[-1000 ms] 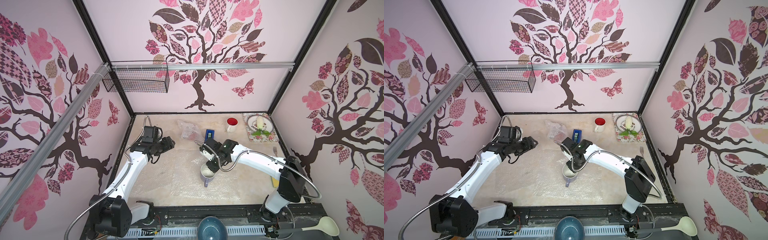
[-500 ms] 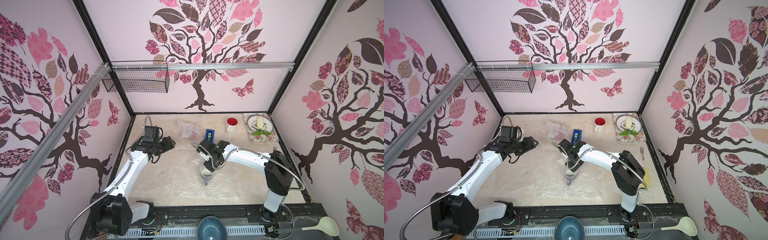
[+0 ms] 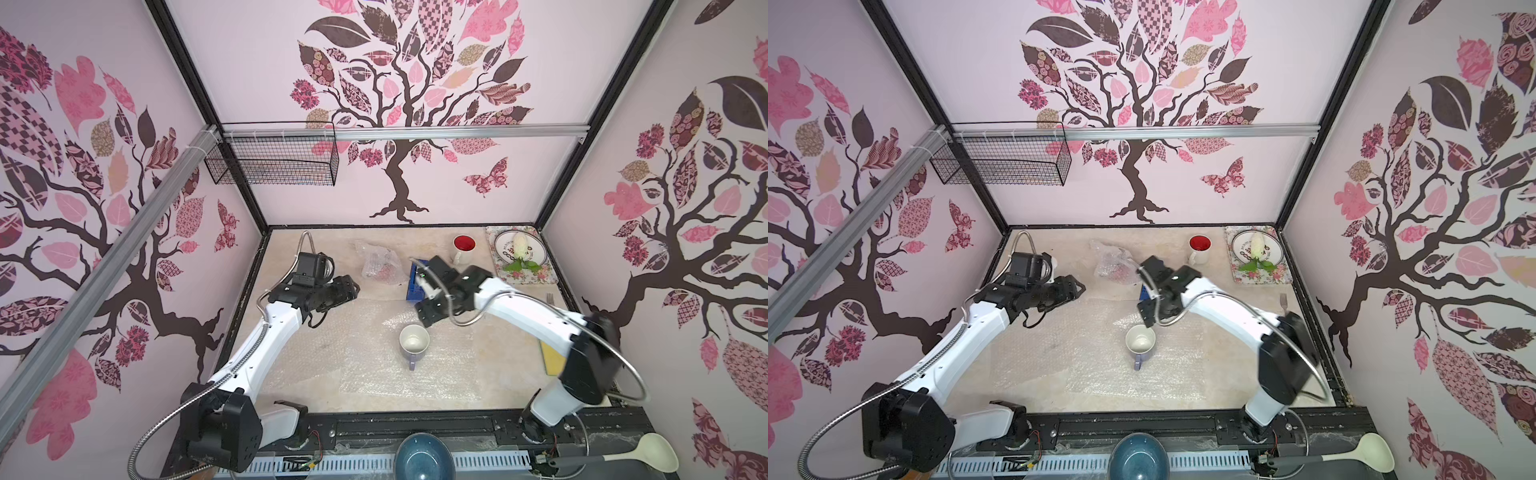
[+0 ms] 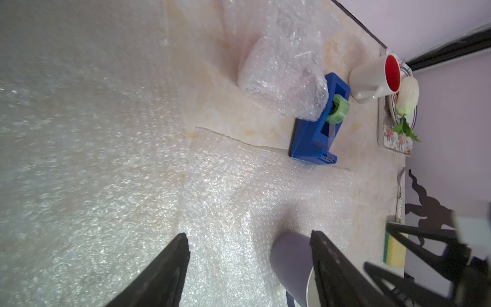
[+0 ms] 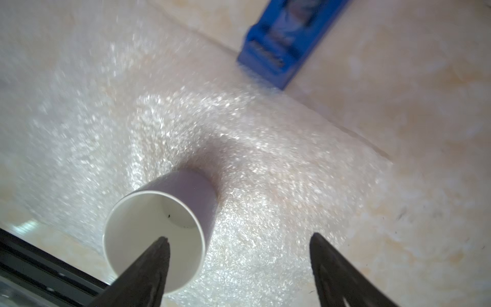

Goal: Wrap mugs in bubble wrap
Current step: Place the mug on the bubble wrap, then wrap the mug in bubble wrap.

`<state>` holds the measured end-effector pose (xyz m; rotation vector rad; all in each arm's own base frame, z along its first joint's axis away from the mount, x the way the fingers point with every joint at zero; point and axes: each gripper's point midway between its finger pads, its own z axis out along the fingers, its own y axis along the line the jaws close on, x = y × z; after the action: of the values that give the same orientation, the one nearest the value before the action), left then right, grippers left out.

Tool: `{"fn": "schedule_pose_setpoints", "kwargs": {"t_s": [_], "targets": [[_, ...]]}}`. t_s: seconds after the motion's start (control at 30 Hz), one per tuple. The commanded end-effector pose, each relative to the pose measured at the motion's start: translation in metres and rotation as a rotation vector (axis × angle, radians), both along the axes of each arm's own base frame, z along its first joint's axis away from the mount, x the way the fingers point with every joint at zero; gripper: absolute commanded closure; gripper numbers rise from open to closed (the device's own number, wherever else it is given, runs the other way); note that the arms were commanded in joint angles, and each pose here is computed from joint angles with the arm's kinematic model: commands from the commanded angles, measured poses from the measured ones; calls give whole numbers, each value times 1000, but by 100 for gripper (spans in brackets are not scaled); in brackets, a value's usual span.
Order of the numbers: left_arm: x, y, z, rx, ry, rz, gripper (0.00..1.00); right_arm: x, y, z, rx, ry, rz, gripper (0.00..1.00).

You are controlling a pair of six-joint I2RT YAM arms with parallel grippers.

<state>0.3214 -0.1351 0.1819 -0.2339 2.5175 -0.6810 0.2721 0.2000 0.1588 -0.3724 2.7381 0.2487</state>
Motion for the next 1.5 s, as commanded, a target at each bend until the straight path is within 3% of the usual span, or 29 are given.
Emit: {"fn": "schedule_pose_setpoints", "kwargs": {"t_s": [0.0, 0.13, 0.37, 0.97, 1.03, 1.17, 1.27, 1.33, 1.47], "targets": [[-1, -19, 10, -58, -31, -71, 26, -79, -61, -26, 18, 242, -275, 18], [-13, -33, 12, -46, -58, -151, 26, -132, -77, -80, 34, 421, -380, 22], [-26, -39, -5, -58, -13, -175, 27, -143, -69, -130, 86, 493, -430, 29], [-37, -36, -17, -49, 22, -181, 27, -172, -59, -159, 57, 559, -377, 41], [-38, -36, -16, -52, 23, -183, 27, -171, -56, -164, 43, 562, -371, 50], [-41, -35, -10, -49, 14, -191, 28, -154, -56, -150, 17, 497, -385, 76], [-41, -34, -3, -51, 0, -188, 29, -135, -42, -125, 72, 438, -373, 93], [-39, -35, 5, -68, -16, -178, 29, -120, -26, -100, 141, 392, -343, 100], [-34, -39, 39, -115, -80, -165, 30, -89, 17, -34, 315, 317, -239, 100]]}}
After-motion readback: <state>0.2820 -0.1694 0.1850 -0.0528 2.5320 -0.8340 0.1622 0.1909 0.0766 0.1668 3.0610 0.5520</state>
